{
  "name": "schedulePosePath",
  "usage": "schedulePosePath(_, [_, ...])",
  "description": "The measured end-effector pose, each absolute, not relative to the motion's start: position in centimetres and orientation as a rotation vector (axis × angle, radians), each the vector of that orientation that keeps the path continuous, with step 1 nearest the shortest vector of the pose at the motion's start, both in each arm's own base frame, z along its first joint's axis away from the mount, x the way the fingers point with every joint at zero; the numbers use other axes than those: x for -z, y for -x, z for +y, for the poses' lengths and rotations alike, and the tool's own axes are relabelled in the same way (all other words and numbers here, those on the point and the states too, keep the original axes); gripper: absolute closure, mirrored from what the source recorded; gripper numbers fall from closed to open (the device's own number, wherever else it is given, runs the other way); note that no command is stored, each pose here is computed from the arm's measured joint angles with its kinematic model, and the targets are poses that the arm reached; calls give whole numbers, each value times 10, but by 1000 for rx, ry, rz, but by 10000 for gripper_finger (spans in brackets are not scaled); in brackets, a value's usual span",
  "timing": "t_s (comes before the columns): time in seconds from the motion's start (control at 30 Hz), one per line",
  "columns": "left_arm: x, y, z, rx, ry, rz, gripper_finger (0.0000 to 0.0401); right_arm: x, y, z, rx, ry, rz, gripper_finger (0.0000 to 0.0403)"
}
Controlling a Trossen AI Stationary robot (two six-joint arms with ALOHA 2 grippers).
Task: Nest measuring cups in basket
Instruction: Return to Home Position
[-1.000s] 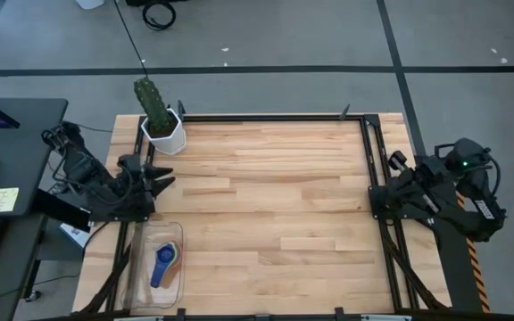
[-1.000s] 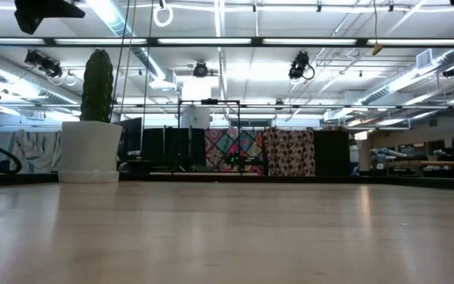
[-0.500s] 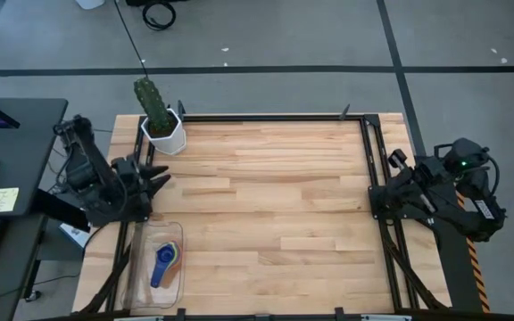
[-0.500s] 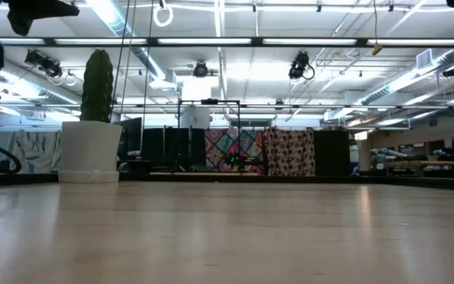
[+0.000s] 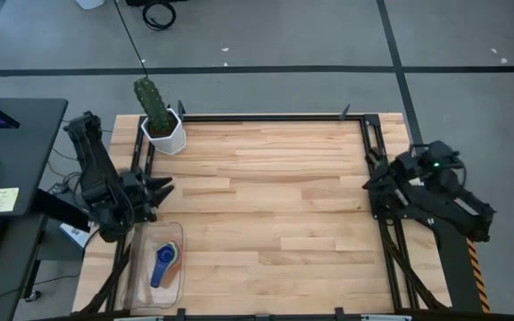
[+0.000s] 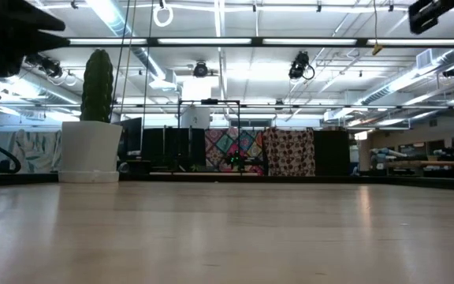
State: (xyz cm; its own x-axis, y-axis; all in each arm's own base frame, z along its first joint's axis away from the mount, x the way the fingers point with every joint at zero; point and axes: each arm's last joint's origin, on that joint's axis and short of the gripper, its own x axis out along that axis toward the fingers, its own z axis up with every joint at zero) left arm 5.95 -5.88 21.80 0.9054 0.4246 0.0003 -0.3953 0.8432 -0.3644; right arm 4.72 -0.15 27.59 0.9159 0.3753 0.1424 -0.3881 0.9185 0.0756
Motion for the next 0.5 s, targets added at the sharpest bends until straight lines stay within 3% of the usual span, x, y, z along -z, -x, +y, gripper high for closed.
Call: schedulePosePath(0.5, [-175,-53,-58,-356,301,-55,248,-210,-77,-18,-473,-207,-142,389])
